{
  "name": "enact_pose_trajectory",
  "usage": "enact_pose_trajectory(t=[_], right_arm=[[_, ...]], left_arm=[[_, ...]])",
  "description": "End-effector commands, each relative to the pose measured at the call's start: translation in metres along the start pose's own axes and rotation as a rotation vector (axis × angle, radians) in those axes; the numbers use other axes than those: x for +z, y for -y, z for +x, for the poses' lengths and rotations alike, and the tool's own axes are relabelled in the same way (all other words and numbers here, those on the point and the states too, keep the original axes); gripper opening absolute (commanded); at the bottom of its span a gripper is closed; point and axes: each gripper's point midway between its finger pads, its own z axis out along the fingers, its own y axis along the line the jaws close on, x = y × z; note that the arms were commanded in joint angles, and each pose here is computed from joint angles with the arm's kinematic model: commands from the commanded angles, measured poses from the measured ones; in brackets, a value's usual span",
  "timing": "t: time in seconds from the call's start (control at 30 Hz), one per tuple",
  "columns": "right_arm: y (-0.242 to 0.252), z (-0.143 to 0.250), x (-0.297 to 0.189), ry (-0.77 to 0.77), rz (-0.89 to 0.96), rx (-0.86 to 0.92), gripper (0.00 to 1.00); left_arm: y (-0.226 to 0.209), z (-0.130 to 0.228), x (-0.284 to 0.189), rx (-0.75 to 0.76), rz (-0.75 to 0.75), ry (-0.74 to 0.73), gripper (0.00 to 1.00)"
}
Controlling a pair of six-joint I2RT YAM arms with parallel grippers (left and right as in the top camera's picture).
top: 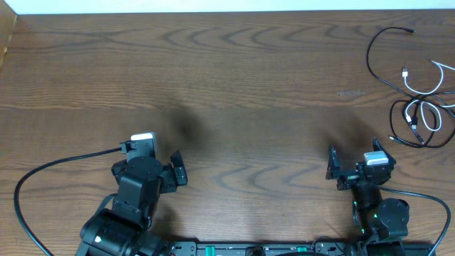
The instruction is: Untangle cables
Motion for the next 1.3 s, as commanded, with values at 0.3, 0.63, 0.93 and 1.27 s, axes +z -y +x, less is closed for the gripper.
enact_pose_trajectory(t=[0.3, 0.63, 0.93, 1.27], right_arm=[[-0.005, 0.0, 0.0, 0.002, -0.022, -0.013, 0.99], [-0.005, 0.0, 0.0, 0.003, -0.022, -0.013, 0.99], [-0.005, 0.0, 0.0, 0.003, -0.022, -0.013, 0.99], [-0.005, 0.0, 0.0, 0.002, -0.022, -0.013, 0.99]], left_arm=[[-0.003, 0.0, 0.0, 0.006, -0.013, 0.003, 0.99], [-0.003, 0.0, 0.0, 0.006, -0.014, 0.003, 0.99], [-0.006, 0.006, -0.001, 0.009, -0.021, -0.01, 0.99], [-0.025, 0.01, 0.003, -0.085, 0.001, 0.106, 0.99]])
